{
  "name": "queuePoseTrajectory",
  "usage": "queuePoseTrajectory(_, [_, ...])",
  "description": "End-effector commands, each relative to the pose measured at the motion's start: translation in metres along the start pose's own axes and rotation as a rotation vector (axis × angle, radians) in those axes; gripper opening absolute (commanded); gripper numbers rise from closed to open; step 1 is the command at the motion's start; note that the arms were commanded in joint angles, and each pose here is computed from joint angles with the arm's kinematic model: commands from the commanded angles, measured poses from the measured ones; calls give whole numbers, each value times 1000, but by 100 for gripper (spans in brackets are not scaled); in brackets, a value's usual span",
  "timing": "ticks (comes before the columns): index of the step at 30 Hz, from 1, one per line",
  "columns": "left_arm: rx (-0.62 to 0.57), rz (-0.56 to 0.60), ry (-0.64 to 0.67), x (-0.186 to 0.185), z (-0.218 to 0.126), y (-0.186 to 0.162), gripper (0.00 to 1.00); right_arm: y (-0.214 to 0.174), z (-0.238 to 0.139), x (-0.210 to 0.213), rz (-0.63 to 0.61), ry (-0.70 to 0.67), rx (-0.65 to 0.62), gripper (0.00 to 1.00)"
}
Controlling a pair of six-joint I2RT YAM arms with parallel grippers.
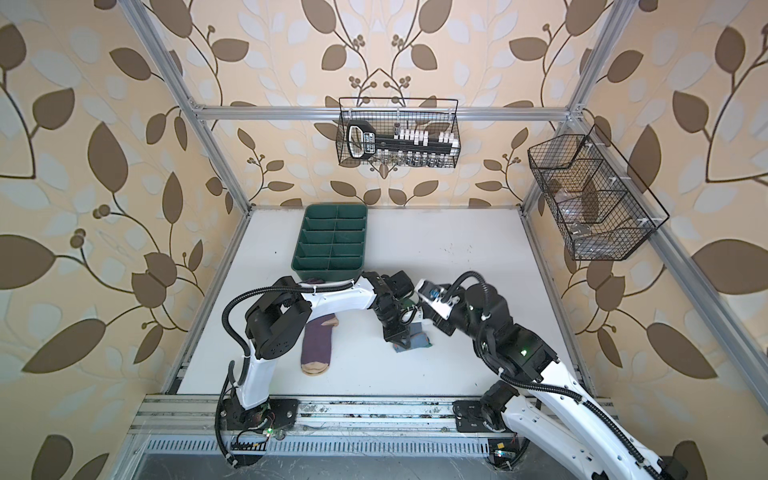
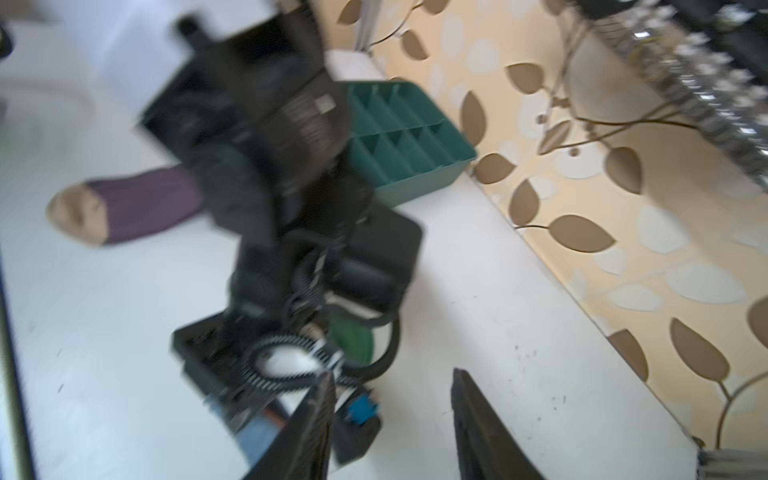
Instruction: Roll the socks
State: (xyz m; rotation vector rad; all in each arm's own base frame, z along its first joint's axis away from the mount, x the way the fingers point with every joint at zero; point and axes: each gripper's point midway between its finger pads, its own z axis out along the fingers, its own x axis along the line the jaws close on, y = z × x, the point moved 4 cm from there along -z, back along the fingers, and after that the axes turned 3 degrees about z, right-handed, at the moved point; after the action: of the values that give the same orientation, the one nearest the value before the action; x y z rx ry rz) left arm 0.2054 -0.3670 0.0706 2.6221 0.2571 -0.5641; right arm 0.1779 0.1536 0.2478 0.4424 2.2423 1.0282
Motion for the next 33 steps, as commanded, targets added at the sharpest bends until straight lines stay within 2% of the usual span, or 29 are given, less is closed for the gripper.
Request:
queuePoseTrajectory(1, [154, -133, -69, 5, 11, -40, 15, -65, 8, 47, -314, 138, 282, 48])
queuePoseTrajectory(4, [152, -160, -64, 15, 9, -40, 16, -86, 24, 63, -511, 130, 391, 49])
queuePoseTrajectory(5, [148, -165, -64, 17, 9, -40, 16, -87, 30, 65, -537, 124, 407, 50])
queuePoseTrajectory(13, [142, -190, -72, 26, 10, -43, 16, -81, 90, 81, -592, 117, 438, 52])
queuePoseTrajectory(19, [132, -195, -68, 29, 9, -44, 19, -105, 117, 95, -627, 187, 510, 50])
queuePoseTrajectory(26, [82, -155, -39, 23, -5, -35, 28, -118, 117, 102, -552, 332, 604, 32])
queuePoseTrajectory(31, [-13, -82, 16, 13, -31, -18, 33, -121, 111, 111, -496, 454, 651, 10])
queuePoseTrajectory(33, [-42, -55, 52, 10, -42, -13, 34, -124, 107, 114, -475, 501, 681, 6])
